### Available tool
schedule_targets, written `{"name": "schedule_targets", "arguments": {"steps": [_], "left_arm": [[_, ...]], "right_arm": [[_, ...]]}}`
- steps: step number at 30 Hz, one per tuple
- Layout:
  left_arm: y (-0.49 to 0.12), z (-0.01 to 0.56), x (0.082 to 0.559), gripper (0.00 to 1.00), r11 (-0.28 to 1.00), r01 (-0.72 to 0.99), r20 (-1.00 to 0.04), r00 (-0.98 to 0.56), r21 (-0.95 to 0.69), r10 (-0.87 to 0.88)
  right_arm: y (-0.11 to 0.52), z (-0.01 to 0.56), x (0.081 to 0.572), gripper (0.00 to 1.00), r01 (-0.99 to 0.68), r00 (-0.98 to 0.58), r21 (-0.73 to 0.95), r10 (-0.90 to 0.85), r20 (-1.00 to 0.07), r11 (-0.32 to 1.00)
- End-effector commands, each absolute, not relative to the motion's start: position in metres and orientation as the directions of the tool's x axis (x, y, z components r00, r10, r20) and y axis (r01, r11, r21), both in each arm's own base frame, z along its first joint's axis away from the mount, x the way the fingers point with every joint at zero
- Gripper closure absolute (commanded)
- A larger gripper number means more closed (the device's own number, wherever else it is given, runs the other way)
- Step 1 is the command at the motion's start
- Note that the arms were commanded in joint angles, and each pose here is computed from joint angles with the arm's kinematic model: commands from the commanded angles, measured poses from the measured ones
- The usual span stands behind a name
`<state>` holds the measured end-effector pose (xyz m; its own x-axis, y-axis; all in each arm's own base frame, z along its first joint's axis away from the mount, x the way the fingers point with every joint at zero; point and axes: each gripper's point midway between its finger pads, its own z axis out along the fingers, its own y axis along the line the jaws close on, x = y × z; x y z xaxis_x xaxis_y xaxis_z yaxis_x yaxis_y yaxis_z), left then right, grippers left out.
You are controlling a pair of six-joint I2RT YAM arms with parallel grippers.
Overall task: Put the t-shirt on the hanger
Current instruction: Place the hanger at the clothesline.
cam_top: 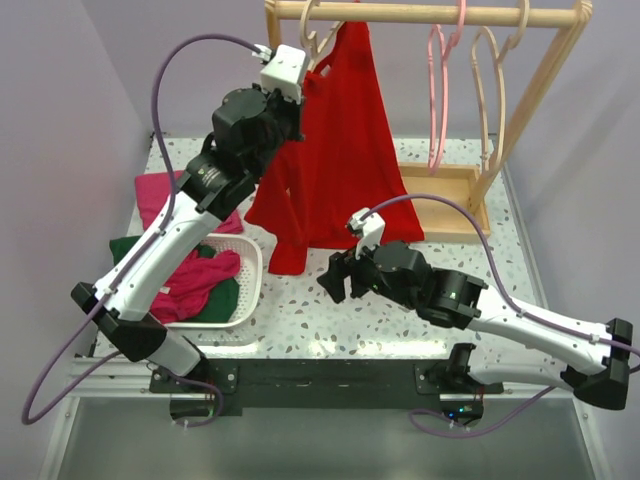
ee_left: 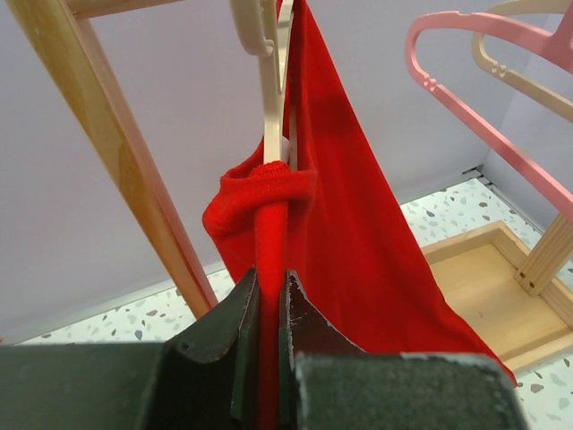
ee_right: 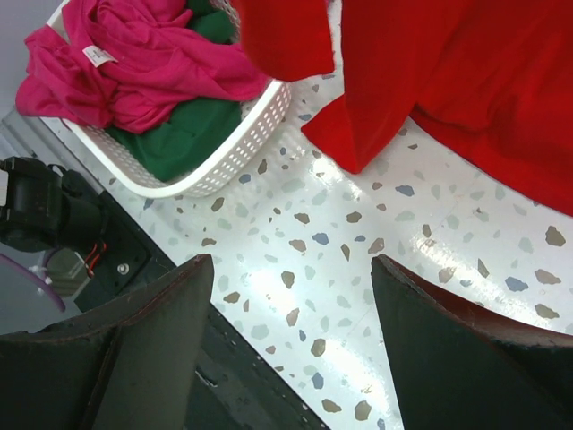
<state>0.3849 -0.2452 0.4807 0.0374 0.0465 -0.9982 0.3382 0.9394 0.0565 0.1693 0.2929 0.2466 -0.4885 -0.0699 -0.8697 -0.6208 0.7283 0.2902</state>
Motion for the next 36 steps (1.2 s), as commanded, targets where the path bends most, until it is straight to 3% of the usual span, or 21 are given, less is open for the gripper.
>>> {"name": "schedule_targets", "arguments": {"steps": [1,34,35,36], "left_arm": [[-0.241,0.533,0.387,1.00,0.933,0.360,-0.988,0.148,0.002,-0.054],[-0.241,0.495,0.445,1.00,0.927,0.366,-0.996,0.007,-0.083,-0.093],[-0.241,0.497,0.443,0.98,0.925,0.370,-0.996,0.008,-0.083,-0.093],[-0.241,0.493,0.442,0.87,0.924,0.374,-0.996,0.000,-0.082,-0.088]], "right_arm": [[0.286,0.248,0.166,0.25,-0.608,-0.497,0.304,-0.052,-0.866,0.734],[0.269,0.254,0.162,0.24,-0.597,-0.486,0.302,-0.036,-0.873,0.743],[0.268,0.253,0.162,0.24,-0.597,-0.485,0.300,-0.038,-0.873,0.744],[0.268,0.251,0.162,0.24,-0.596,-0.486,0.297,-0.040,-0.873,0.746]]}}
